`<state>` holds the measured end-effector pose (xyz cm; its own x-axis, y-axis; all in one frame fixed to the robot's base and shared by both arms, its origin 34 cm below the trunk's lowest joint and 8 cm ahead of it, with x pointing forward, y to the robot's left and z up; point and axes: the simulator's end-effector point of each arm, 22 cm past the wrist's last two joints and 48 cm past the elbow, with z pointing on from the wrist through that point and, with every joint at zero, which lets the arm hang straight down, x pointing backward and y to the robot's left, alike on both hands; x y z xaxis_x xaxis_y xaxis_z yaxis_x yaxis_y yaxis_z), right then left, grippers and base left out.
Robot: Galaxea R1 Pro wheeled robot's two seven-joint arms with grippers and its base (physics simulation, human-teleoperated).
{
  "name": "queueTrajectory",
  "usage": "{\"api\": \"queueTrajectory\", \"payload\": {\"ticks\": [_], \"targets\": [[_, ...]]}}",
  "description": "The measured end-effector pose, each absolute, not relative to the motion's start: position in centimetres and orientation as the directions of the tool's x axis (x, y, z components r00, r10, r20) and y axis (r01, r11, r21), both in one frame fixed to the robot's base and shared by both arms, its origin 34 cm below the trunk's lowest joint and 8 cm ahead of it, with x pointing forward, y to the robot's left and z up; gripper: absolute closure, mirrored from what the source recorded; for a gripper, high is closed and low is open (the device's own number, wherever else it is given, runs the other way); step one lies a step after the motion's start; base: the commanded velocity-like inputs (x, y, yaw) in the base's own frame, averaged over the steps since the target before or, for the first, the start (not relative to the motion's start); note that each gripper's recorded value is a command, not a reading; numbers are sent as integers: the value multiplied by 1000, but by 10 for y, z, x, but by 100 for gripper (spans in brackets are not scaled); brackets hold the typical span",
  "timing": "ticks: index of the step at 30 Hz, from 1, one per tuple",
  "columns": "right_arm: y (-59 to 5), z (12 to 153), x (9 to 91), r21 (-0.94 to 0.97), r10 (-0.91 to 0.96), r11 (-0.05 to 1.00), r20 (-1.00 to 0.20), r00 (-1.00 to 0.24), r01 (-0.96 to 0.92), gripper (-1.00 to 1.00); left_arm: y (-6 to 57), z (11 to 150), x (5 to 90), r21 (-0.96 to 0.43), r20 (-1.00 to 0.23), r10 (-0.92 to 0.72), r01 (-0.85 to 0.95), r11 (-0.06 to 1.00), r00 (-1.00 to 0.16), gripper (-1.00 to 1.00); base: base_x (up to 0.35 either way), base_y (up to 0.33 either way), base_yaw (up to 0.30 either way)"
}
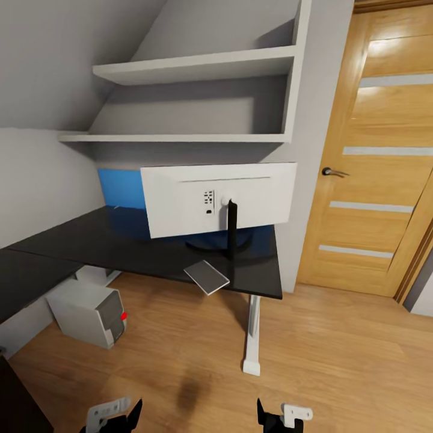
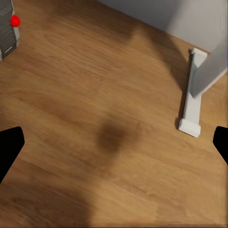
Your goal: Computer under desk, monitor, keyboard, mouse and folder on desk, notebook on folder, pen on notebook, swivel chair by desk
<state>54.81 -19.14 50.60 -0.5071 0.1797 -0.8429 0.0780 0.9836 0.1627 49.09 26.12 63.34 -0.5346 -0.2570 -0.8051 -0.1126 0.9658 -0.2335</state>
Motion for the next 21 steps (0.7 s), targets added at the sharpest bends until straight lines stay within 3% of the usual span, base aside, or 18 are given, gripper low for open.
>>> {"api": "queueTrajectory", "payload": {"ticks": [21], "targets": [[-193,465,542,161,179,984,-844,-506,79,-100,260,600,470,-239,-806,-251,-93,967,-537,-100,0,0,0]]}}
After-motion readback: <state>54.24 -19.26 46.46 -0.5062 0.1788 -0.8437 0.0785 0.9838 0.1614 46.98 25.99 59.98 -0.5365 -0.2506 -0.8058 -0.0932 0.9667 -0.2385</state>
